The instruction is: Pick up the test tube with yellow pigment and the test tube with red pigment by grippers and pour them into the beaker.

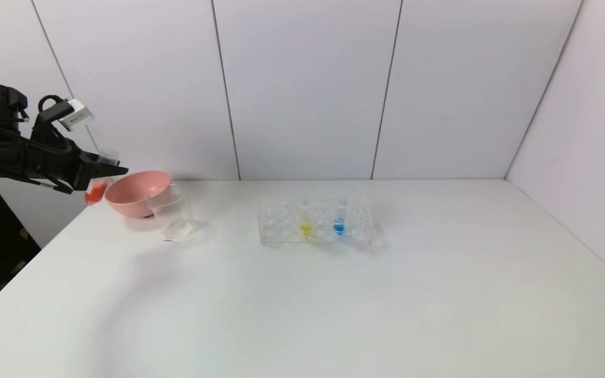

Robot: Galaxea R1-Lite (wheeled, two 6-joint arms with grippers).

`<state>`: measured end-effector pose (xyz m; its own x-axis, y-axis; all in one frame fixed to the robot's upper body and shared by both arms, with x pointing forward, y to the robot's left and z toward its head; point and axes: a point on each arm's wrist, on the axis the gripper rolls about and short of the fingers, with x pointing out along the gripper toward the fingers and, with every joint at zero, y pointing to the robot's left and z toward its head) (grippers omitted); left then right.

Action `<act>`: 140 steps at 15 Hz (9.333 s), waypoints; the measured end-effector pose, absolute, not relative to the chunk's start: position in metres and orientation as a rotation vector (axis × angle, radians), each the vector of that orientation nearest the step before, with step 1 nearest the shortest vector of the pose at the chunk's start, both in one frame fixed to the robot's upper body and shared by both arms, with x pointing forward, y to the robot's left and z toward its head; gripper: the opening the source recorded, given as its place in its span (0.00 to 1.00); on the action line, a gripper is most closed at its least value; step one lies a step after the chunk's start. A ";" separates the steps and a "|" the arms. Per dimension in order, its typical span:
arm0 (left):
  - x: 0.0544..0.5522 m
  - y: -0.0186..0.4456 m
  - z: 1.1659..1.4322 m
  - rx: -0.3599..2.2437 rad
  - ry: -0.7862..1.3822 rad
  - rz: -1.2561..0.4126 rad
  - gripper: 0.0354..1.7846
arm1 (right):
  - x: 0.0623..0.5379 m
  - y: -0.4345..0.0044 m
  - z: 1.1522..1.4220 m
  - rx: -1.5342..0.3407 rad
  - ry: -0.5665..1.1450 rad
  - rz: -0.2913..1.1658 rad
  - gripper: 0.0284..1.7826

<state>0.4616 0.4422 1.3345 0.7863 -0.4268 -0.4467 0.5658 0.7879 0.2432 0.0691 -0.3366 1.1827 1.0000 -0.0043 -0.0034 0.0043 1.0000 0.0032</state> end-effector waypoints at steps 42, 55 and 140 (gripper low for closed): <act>0.490 0.402 1.339 0.847 0.591 -0.680 0.28 | 0.069 -0.337 1.183 0.003 0.003 -0.004 0.05; 0.490 0.392 1.341 0.862 0.652 -0.620 0.28 | 0.069 -0.337 1.183 0.003 0.003 -0.005 0.05; 0.505 0.332 1.329 1.213 0.938 -0.276 0.28 | 0.069 -0.337 1.183 0.003 0.003 -0.005 0.05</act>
<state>0.5055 0.3317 1.3289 0.6114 0.2854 -0.7381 0.6399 0.3703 0.6733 0.0691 -0.3366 1.1827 1.0000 -0.0047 -0.0034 0.0047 1.0000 0.0032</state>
